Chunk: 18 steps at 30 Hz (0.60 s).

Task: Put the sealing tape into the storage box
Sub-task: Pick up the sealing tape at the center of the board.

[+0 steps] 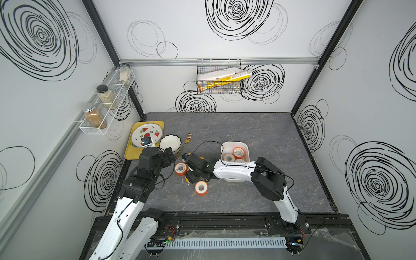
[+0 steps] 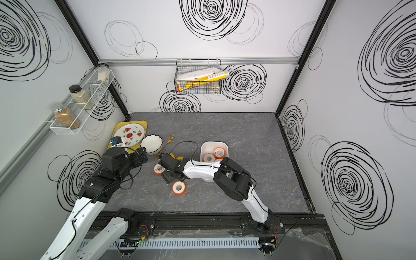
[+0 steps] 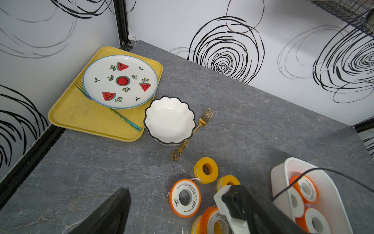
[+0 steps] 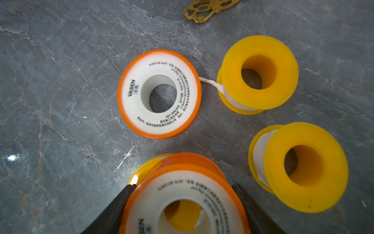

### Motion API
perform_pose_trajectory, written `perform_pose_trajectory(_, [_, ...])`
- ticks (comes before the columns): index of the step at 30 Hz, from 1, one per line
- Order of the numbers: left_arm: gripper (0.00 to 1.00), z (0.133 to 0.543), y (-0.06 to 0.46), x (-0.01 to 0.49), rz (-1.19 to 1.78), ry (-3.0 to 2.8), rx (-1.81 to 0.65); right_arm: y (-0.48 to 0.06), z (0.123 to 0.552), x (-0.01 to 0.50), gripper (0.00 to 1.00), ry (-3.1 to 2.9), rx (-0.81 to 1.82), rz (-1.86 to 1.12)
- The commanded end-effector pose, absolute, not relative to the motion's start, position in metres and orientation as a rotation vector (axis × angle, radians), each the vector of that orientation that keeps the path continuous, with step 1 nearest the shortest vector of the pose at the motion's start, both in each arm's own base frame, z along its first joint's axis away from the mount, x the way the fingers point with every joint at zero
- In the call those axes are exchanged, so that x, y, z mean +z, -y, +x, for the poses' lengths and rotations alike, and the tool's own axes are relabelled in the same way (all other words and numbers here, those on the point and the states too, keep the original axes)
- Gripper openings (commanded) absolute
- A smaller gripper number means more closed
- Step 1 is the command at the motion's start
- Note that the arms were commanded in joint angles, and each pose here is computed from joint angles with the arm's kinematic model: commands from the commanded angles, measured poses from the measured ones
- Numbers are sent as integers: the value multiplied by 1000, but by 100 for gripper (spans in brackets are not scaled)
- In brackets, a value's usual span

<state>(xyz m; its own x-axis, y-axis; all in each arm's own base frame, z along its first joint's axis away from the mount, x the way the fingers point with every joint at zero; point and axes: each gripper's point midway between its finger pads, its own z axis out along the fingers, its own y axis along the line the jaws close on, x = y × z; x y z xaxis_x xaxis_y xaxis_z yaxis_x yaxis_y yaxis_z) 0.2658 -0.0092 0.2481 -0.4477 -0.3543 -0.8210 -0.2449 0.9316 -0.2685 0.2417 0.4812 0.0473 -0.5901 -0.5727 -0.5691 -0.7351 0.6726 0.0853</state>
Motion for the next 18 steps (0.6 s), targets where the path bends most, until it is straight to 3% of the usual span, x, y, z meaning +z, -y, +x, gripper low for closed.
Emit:
perform_pose_trajectory(1, [93, 270, 9, 255, -421, -2017, -145, -488, 242, 88, 58, -2321, 481, -987])
perform_pose_trajectory(10, [93, 271, 9, 254, -422, -2019, -149, -456, 255, 130, 57, -2267, 393, -881])
perform_pose_trajectory(18, [93, 271, 10, 253, -417, -2024, -153, -385, 276, 158, 56, -2267, 394, -709])
